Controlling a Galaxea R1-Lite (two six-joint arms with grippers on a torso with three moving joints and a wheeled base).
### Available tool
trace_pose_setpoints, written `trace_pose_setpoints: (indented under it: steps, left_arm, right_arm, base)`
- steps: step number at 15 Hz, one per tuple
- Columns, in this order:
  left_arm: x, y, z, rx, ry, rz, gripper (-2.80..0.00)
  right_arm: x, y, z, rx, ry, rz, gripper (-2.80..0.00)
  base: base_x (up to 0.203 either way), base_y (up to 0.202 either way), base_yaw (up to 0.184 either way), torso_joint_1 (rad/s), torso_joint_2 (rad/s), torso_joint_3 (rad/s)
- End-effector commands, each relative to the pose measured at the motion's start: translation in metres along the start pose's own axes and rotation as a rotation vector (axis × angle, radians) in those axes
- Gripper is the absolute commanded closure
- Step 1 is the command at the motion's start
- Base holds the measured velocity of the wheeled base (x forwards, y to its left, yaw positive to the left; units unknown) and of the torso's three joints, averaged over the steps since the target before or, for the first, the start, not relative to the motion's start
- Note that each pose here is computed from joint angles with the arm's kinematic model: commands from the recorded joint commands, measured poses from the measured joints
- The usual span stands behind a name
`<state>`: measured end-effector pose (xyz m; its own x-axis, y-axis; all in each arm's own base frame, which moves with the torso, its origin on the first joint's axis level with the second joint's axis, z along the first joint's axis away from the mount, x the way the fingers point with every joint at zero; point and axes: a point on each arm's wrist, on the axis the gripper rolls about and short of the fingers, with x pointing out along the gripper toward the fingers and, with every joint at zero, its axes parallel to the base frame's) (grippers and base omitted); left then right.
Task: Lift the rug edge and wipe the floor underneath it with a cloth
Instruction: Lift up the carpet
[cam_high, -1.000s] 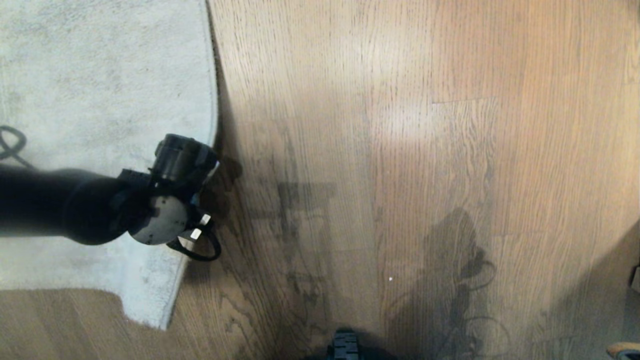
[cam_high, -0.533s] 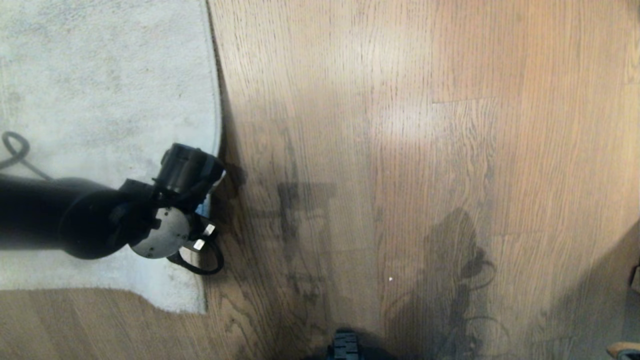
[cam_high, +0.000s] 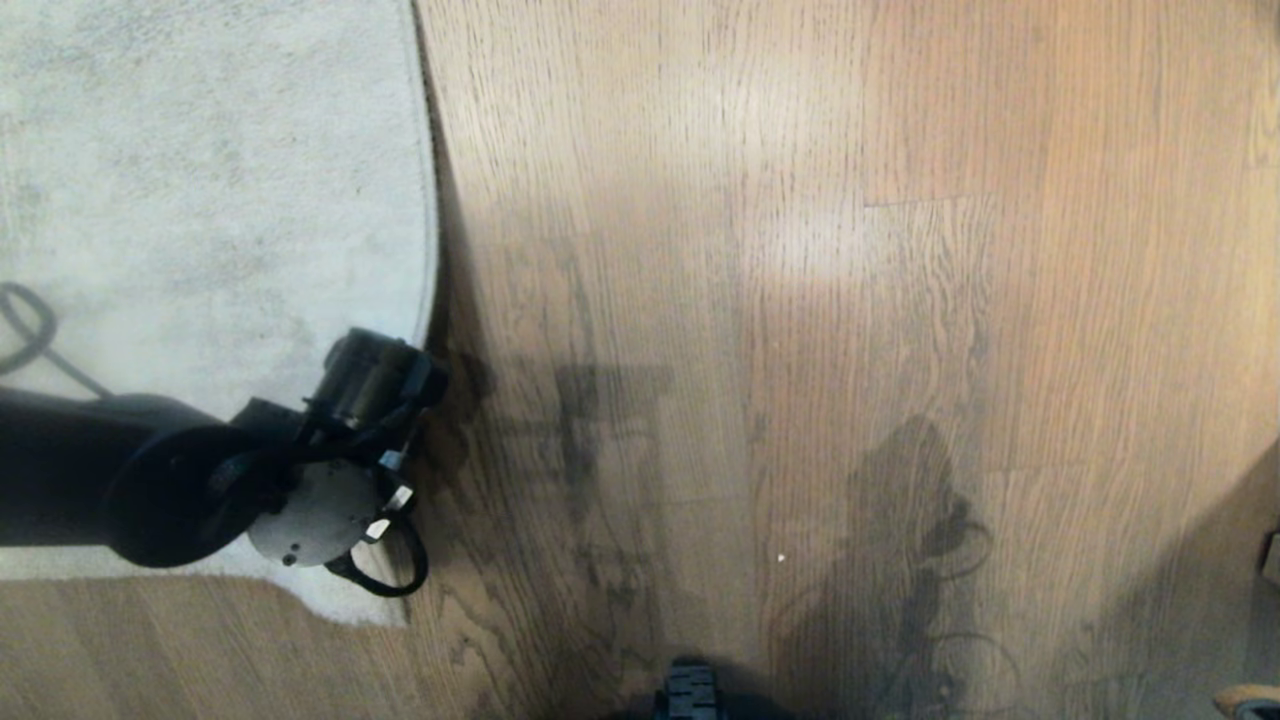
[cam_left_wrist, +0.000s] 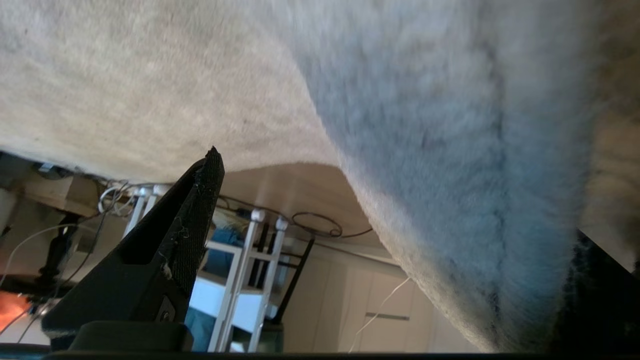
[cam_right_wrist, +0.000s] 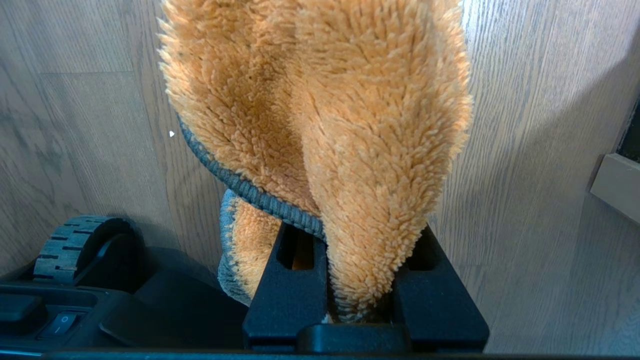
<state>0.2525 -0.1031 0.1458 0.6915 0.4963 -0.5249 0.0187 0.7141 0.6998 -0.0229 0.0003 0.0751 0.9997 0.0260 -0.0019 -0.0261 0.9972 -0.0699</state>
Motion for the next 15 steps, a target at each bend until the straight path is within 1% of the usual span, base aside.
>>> trace_pose_setpoints:
  steps: [1, 3, 5, 10, 11, 15]
  left_arm:
    - [-0.002, 0.002, -0.009, 0.011, 0.015, 0.012, -2.8]
    - [-0.002, 0.0, -0.014, 0.023, 0.025, 0.021, -2.8]
    - [-0.003, -0.002, -0.017, 0.039, 0.034, 0.053, -2.8]
    - [-0.005, -0.01, -0.036, 0.084, 0.057, 0.043, -2.8]
    - [-0.004, -0.01, -0.039, 0.089, 0.062, 0.042, -2.8]
    - [-0.003, -0.01, -0.039, 0.077, 0.058, 0.045, -2.8]
  right_arm:
    - [0.0, 0.0, 0.0, -0.001, 0.001, 0.002, 0.0]
    - [0.0, 0.0, 0.0, -0.001, 0.001, 0.002, 0.0]
    - [0.0, 0.0, 0.0, -0.001, 0.001, 0.002, 0.0]
    - [0.0, 0.0, 0.0, -0.001, 0.001, 0.002, 0.0]
    - [0.0, 0.0, 0.0, -0.001, 0.001, 0.002, 0.0]
    - [0.0, 0.0, 0.0, -0.001, 0.001, 0.002, 0.0]
  base:
    - [0.0, 0.0, 0.0, 0.0, 0.0, 0.0]
    - [0.0, 0.0, 0.0, 0.0, 0.0, 0.0]
    - [0.0, 0.0, 0.0, 0.0, 0.0, 0.0]
    - [0.0, 0.0, 0.0, 0.0, 0.0, 0.0]
    - [0.0, 0.0, 0.0, 0.0, 0.0, 0.0]
    - [0.0, 0.0, 0.0, 0.0, 0.0, 0.0]
